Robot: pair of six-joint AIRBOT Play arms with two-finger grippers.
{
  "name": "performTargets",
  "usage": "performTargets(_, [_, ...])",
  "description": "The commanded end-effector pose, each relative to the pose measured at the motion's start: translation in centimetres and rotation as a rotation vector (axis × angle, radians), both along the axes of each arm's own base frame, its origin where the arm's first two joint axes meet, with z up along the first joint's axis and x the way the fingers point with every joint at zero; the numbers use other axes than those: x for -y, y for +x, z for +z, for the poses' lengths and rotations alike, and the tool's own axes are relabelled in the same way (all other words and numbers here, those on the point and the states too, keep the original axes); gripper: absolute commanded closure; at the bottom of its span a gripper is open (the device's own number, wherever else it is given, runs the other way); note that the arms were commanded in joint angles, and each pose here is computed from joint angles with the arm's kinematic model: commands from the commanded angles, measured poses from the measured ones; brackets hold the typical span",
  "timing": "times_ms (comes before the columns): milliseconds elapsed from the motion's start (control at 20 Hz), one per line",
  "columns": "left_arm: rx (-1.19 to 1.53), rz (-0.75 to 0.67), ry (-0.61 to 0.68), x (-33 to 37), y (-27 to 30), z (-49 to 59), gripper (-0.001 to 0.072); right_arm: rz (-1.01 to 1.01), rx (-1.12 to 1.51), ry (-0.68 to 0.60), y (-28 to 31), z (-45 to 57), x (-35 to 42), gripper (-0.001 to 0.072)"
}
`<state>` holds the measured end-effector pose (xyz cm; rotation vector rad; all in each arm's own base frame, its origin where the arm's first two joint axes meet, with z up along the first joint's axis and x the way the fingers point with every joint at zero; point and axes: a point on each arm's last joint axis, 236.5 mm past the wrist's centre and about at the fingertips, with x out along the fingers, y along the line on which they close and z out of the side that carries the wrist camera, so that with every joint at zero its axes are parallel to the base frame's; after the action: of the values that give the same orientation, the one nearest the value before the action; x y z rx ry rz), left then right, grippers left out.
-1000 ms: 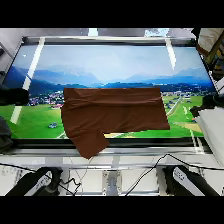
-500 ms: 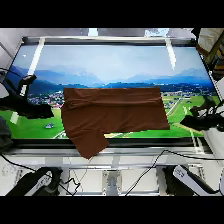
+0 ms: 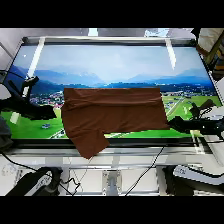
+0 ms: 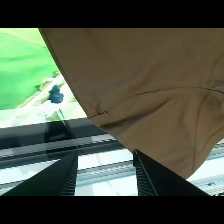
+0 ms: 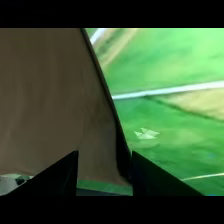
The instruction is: Fold the shirts.
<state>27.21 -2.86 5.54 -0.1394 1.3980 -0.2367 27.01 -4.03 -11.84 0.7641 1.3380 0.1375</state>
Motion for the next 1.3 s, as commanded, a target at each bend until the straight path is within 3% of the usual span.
performTargets(0, [0.011,0.003,0.001,0.0,0.3,0.0,0.0294,-0.02,-0.025,0.012,0.1,-2.1,0.1,0.0371])
performTargets(50, [0.018,0.005,0.004,-0.1,0.4,0.1,0.0295,-0.025,-0.026,0.031,0.2,-2.1,-0.2,0.0399])
performTargets(450, [-0.016,0.013,0.002,-0.1,0.0,-1.0,0.0296,-0.004,-0.019,0.049,0.1,-2.0,-0.7,0.0408])
performTargets(500, [-0.047,0.018,-0.005,0.0,-0.6,-1.8,0.0295,0.0,-0.016,0.046,0.1,-2.1,-0.6,0.0479])
performTargets(550, [-0.08,0.026,-0.02,0.3,-1.3,-2.7,0.0296,0.01,-0.008,0.04,0.1,-2.1,-0.6,0.0617])
performTargets(600, [-0.12,0.046,-0.048,0.9,-2.2,-3.6,0.0294,0.012,-0.003,0.034,0.2,-2.1,-0.5,0.0686])
performTargets(900, [-0.337,0.089,-0.397,8.5,-6.9,-5.4,0.0285,0.011,-0.002,0.004,0.2,-2.5,0.1,0.0686])
performTargets(1250, [-0.567,0.081,-0.268,6.3,-13.6,-9.7,0.0285,0.009,-0.001,0.0,0.3,-2.5,0.2,0.0686])
